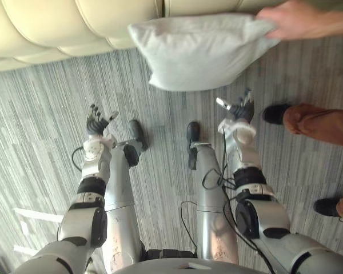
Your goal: Pick up cushions and gather them together orderly.
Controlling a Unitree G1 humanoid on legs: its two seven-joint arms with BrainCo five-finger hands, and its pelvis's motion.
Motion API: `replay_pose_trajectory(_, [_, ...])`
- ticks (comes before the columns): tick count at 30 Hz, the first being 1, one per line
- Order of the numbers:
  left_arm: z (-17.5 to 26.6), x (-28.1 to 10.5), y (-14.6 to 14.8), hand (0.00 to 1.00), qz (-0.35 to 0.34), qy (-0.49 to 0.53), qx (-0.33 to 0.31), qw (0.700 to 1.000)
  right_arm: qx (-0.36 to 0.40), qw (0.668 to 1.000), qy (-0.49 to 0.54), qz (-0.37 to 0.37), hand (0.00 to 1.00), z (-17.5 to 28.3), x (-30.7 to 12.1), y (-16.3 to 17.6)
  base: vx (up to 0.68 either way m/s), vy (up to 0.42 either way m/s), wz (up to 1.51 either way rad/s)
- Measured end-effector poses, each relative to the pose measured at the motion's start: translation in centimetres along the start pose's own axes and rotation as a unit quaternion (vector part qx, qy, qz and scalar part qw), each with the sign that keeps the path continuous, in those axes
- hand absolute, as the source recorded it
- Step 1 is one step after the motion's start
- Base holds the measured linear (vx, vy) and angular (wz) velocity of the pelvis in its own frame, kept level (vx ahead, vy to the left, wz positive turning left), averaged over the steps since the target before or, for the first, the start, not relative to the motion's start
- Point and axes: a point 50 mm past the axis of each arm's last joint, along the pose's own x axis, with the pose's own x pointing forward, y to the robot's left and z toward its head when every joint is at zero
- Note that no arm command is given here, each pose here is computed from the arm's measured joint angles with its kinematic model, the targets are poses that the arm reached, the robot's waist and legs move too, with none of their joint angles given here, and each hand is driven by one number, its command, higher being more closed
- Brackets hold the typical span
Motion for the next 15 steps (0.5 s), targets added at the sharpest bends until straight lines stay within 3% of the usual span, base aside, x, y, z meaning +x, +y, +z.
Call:
replay_pose_trajectory(7, [0.5, -0.3, -1.0, 0.0, -0.011, -0.018, -0.005, 1.0, -0.036, 0.999, -0.024, 0.015, 0.0, 0.2, -0.7, 0.8, 0.01, 0.025, -0.01])
replay_pose_trajectory(15, [-1.0, -1.6, 0.4, 0.0, 0.003, -0.002, 0.007, 1.0, -0.074, 0.997, 0.005, 0.014, 0.0, -2.5, -2.6, -0.8, 0.01, 0.028, -0.07])
